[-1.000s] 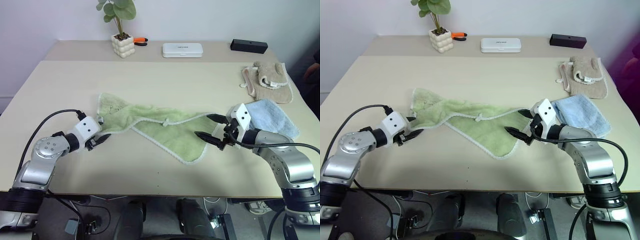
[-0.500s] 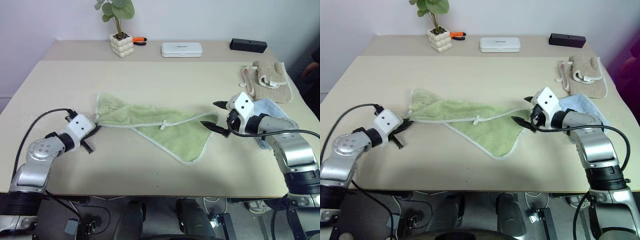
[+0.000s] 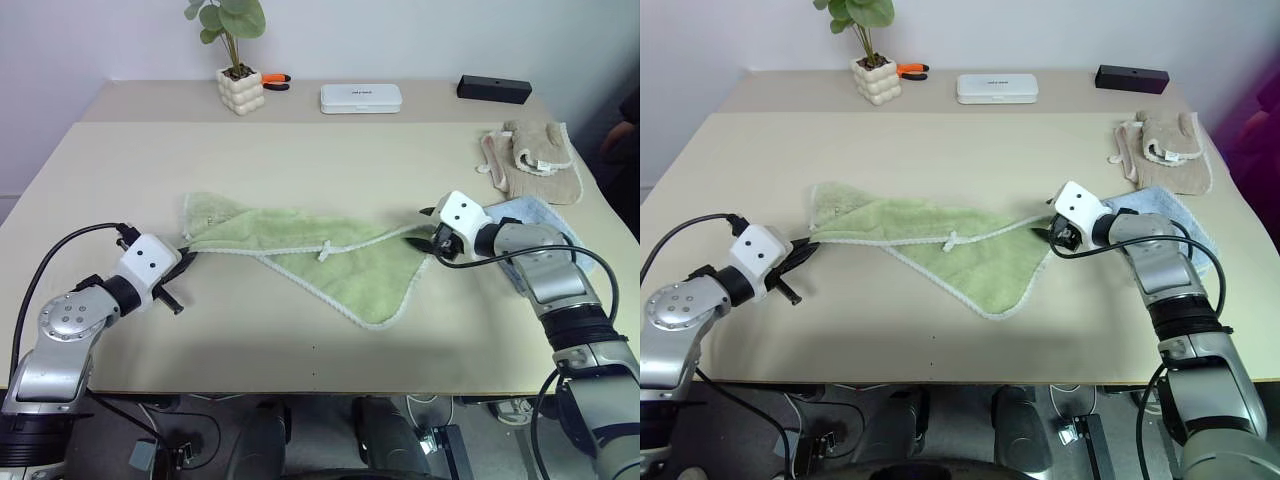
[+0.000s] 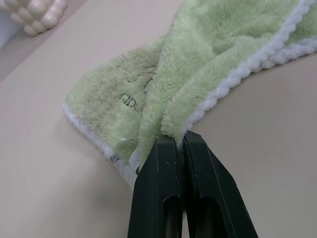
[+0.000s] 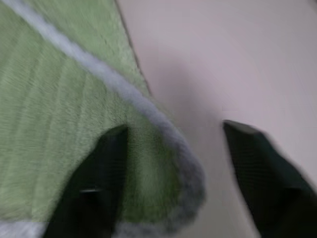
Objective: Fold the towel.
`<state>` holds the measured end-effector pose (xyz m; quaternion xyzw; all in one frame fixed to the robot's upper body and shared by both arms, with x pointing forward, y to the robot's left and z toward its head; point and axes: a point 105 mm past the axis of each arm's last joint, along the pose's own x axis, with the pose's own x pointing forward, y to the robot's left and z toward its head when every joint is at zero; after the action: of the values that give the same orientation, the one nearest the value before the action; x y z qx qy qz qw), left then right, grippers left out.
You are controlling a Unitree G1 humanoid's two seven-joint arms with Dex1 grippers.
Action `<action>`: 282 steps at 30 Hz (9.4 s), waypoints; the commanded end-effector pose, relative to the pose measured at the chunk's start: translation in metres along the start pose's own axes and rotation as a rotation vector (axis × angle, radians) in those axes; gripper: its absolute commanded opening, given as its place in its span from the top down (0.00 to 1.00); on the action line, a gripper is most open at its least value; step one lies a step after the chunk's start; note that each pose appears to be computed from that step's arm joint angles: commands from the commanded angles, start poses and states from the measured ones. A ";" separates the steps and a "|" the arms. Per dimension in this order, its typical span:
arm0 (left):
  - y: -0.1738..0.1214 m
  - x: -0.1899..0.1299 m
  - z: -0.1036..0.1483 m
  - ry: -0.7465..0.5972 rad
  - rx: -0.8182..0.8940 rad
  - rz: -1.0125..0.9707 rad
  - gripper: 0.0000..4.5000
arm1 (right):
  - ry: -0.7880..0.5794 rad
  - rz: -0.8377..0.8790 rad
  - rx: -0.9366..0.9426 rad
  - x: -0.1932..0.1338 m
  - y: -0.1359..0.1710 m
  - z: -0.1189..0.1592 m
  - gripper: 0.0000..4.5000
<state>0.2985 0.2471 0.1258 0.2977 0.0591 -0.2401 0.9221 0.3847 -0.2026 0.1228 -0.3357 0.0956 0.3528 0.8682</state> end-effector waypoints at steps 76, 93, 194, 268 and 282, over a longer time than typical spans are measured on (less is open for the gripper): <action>0.056 0.041 -0.040 0.070 -0.315 -0.044 0.79 | -0.041 0.061 0.018 -0.016 -0.026 0.023 0.80; 0.044 0.005 0.023 -0.187 -0.302 0.082 0.25 | -0.174 0.015 0.496 -0.095 0.031 0.033 0.01; -0.116 -0.021 0.033 -0.111 -0.966 -0.061 0.00 | -0.433 0.186 0.198 -0.013 0.068 0.134 0.47; -0.071 0.004 0.102 -0.257 -0.673 -0.386 0.25 | -0.364 0.170 0.124 -0.018 0.100 0.115 0.06; -0.045 0.062 0.078 -0.177 -0.630 -0.125 0.89 | -0.392 0.223 0.275 0.048 0.118 0.153 0.99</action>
<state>0.3243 0.1488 0.1506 -0.0418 0.0781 -0.2903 0.9528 0.3249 -0.0214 0.1611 -0.1220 0.0069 0.4906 0.8628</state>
